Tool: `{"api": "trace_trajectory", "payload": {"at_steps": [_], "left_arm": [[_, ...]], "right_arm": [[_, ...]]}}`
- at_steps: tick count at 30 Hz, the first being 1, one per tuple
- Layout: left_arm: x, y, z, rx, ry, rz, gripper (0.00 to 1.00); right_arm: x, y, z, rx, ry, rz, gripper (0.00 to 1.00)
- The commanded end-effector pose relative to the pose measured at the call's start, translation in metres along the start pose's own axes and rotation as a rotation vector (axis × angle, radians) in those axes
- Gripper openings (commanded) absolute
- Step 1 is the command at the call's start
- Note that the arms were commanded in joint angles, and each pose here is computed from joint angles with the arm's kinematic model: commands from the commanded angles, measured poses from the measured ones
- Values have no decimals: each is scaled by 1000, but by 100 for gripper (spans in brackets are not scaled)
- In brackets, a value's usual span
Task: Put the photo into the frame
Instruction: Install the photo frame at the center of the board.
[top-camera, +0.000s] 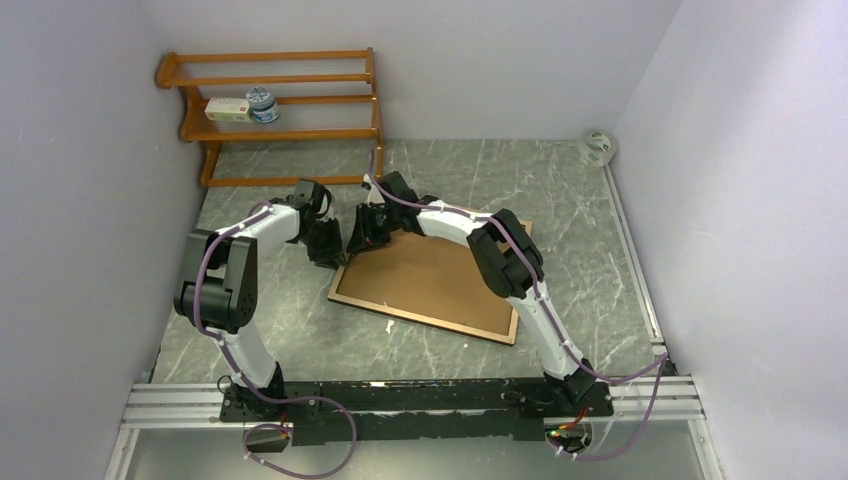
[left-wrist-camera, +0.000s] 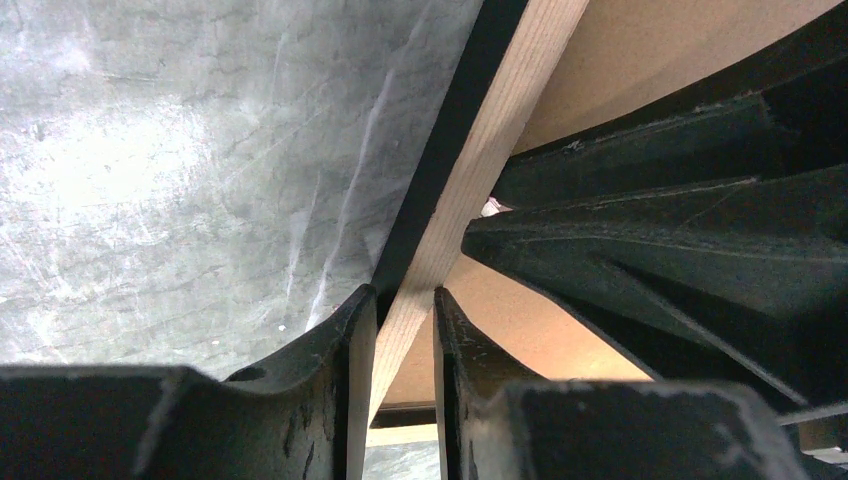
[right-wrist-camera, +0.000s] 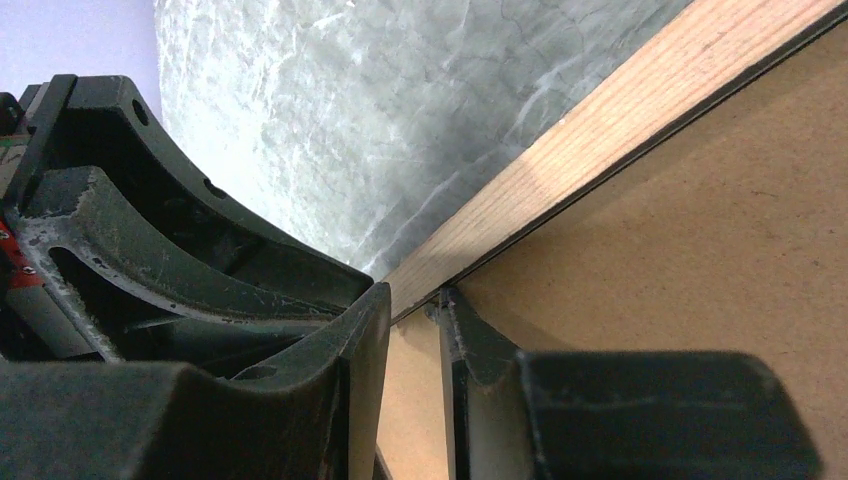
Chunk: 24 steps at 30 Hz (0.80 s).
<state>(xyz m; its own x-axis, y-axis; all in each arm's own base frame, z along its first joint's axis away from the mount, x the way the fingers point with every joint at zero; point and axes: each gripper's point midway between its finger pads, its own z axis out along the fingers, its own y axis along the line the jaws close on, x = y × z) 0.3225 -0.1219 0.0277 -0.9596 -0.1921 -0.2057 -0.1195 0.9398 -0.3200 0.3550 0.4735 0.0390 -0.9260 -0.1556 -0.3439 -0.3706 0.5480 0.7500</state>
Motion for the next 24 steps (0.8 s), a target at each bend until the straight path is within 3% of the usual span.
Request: {"api": "trace_trajectory", "payload": {"at_steps": [1,8,15,24], "left_arm": [[19,18,9,-76,73,-18,29],[15,18,5,-84,59,-16,30],[13,20,2,-97,50,-16,30],[13,18,2,-94,50,-20,30]], "right_arm": [[12,5,8,-31,45,-25,29],[-7,0,2,30,-14,-10,29],[-48,12,-37,27,-163,-7,37],[-22,6,-47,26,-128,-7,41]]}}
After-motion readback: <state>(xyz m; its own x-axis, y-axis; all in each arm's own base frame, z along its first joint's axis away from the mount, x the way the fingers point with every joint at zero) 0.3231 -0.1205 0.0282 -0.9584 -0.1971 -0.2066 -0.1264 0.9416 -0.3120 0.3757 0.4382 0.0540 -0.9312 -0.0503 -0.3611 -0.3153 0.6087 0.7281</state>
